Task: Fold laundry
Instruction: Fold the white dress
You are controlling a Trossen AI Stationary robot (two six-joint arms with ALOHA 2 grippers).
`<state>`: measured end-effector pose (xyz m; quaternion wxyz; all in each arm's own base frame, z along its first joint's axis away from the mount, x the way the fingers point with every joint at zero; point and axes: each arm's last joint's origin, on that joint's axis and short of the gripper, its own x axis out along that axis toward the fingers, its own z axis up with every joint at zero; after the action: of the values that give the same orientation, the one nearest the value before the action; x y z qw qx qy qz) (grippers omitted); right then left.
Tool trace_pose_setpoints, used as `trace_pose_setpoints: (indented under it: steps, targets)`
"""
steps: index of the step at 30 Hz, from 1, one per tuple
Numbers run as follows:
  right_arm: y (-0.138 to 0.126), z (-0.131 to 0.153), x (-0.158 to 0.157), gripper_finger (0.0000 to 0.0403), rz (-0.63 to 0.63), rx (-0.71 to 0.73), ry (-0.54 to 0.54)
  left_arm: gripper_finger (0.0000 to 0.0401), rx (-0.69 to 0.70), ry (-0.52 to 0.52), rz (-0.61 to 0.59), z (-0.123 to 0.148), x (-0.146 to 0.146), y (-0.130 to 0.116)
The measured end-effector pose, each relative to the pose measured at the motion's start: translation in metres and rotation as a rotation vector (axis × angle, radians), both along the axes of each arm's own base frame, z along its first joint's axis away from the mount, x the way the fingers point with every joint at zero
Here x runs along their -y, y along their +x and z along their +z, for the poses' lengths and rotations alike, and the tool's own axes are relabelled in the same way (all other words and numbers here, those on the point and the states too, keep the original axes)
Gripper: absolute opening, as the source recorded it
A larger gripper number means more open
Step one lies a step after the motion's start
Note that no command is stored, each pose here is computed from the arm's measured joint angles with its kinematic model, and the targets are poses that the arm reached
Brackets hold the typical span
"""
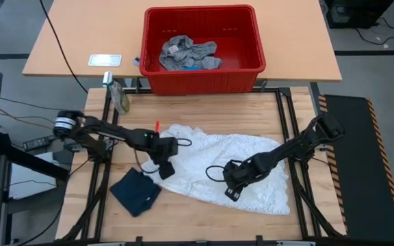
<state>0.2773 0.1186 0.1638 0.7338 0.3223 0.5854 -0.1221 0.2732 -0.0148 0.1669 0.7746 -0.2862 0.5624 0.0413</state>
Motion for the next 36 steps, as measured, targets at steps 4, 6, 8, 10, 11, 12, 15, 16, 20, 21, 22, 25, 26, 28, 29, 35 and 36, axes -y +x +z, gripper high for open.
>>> trace_pose_setpoints:
  steps: [4, 6, 8, 10, 11, 12, 15, 16, 20, 21, 22, 25, 26, 28, 29, 35, 36]
  targets:
    - [-0.002, 0.021, 0.006, 0.0119, 0.020, 0.087, -0.028, 0.0155, 0.119, 0.014, 0.086, 0.028, -0.011, -0.006]
    - [-0.003, 0.031, 0.012, 0.0119, 0.012, 0.135, -0.075, 0.0155, 0.166, 0.059, 0.159, 0.038, -0.025, -0.009]
    - [-0.005, 0.041, 0.022, 0.0119, -0.012, 0.172, -0.111, 0.0156, 0.201, 0.083, 0.225, 0.043, -0.041, -0.011]
    - [-0.007, 0.050, 0.035, 0.0119, -0.058, 0.187, -0.133, 0.0158, 0.218, 0.100, 0.272, 0.043, -0.059, -0.011]
    - [-0.008, 0.052, 0.042, 0.0119, -0.084, 0.184, -0.147, 0.0159, 0.220, 0.106, 0.273, 0.041, -0.068, -0.011]
    - [-0.010, 0.055, 0.049, 0.0119, -0.110, 0.175, -0.163, 0.0162, 0.233, 0.111, 0.263, 0.039, -0.076, -0.010]
    - [-0.018, 0.062, 0.070, 0.0123, -0.180, 0.133, -0.200, 0.0177, 0.292, 0.152, 0.214, 0.033, -0.097, -0.004]
    - [-0.021, 0.064, 0.077, 0.0127, -0.193, 0.114, -0.212, 0.0184, 0.320, 0.179, 0.191, 0.031, -0.103, -0.002]
    - [-0.036, 0.070, 0.101, 0.0153, -0.211, 0.026, -0.255, 0.0221, 0.393, 0.279, 0.138, 0.024, -0.126, 0.004]
    - [-0.039, 0.072, 0.106, 0.0160, -0.216, 0.011, -0.248, 0.0231, 0.401, 0.292, 0.129, 0.021, -0.132, 0.005]
    - [-0.042, 0.073, 0.111, 0.0168, -0.222, -0.001, -0.241, 0.0241, 0.401, 0.300, 0.119, 0.017, -0.137, 0.005]
    - [-0.047, 0.076, 0.122, 0.0189, -0.251, -0.014, -0.233, 0.0265, 0.372, 0.325, 0.074, 0.000, -0.153, 0.004]
    - [-0.047, 0.077, 0.125, 0.0195, -0.258, -0.015, -0.235, 0.0271, 0.357, 0.330, 0.055, -0.006, -0.158, 0.004]
    - [-0.047, 0.077, 0.133, 0.0204, -0.277, -0.019, -0.233, 0.0277, 0.329, 0.327, 0.008, -0.018, -0.165, 0.003]
    - [-0.047, 0.076, 0.136, 0.0207, -0.288, -0.025, -0.231, 0.0278, 0.312, 0.333, -0.015, -0.022, -0.169, 0.004]
    - [-0.054, 0.070, 0.149, 0.0213, -0.312, -0.132, -0.223, 0.0264, 0.259, 0.347, -0.074, -0.033, -0.188, 0.017]
    - [-0.057, 0.069, 0.150, 0.0212, -0.314, -0.164, -0.224, 0.0256, 0.250, 0.343, -0.074, -0.035, -0.191, 0.020]
